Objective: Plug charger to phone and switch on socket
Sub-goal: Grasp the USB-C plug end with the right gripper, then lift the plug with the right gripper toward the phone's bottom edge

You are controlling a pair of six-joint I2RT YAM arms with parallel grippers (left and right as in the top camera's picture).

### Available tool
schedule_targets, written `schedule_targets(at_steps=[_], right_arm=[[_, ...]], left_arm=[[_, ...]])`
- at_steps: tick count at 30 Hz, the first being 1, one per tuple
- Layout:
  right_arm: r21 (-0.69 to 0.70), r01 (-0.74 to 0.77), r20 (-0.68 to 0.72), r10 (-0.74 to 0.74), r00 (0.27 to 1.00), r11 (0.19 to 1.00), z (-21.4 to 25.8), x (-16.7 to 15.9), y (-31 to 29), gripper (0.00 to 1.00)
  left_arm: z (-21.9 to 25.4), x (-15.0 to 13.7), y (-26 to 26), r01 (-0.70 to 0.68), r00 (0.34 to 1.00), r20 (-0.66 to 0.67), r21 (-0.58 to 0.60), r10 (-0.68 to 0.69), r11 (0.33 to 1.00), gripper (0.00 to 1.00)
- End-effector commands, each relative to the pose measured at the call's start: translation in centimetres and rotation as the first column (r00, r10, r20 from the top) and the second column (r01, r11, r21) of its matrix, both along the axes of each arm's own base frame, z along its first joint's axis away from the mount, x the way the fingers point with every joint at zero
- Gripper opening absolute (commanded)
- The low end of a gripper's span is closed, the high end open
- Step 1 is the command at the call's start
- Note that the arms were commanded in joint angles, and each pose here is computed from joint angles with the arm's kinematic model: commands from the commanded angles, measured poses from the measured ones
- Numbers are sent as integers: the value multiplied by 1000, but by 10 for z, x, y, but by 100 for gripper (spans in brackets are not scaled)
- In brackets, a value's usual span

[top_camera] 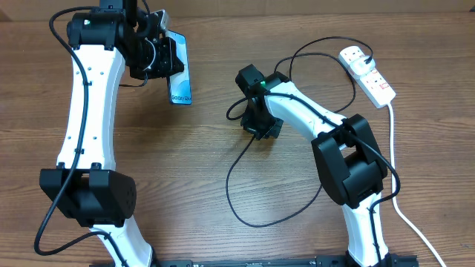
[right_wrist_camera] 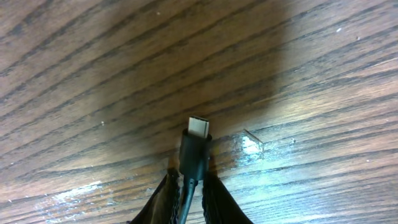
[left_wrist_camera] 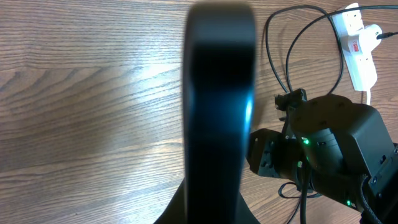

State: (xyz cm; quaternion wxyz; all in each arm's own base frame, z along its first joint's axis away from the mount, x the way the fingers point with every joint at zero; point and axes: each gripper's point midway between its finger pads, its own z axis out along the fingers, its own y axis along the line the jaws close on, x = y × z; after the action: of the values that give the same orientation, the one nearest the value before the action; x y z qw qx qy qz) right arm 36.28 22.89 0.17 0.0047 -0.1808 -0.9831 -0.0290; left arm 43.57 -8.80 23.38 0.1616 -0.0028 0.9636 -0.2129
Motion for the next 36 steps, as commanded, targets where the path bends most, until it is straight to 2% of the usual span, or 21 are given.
schedule_targets(at_steps=[1,9,19,23,26,28,31,36], right_arm=[[-20,7,-45,-8,999,1000,-17,-9,-6,10],[-18,7,-42,-8,999,1000,-17,-8,-5,4],[2,-9,-10,9,1000,1000,-9,3,-6,4],[47,-64,63,61,996,997,22,17,-4,4],[102,-142,135,128,983,985,59,21,0,4],[161,-221,184,190,964,962,88,17,8,4],[267,-357,281,282,917,895,140,3,23,4],[366,-546,439,377,816,754,217,-30,37,4]], left_arm=[[4,0,-3,-1,1000,10,-6,1,1000,4],[4,0,-3,-1,1000,10,-6,1,1000,4],[5,-1,-4,2,1000,8,-13,-2,1000,4],[15,-8,-26,91,996,16,-135,-89,987,4],[33,-21,-53,240,971,79,-285,-227,928,4],[40,-23,-59,262,965,94,-331,-245,907,4],[52,-27,-67,285,959,113,-411,-261,866,4],[85,-31,-74,333,943,188,-582,-276,742,4]])
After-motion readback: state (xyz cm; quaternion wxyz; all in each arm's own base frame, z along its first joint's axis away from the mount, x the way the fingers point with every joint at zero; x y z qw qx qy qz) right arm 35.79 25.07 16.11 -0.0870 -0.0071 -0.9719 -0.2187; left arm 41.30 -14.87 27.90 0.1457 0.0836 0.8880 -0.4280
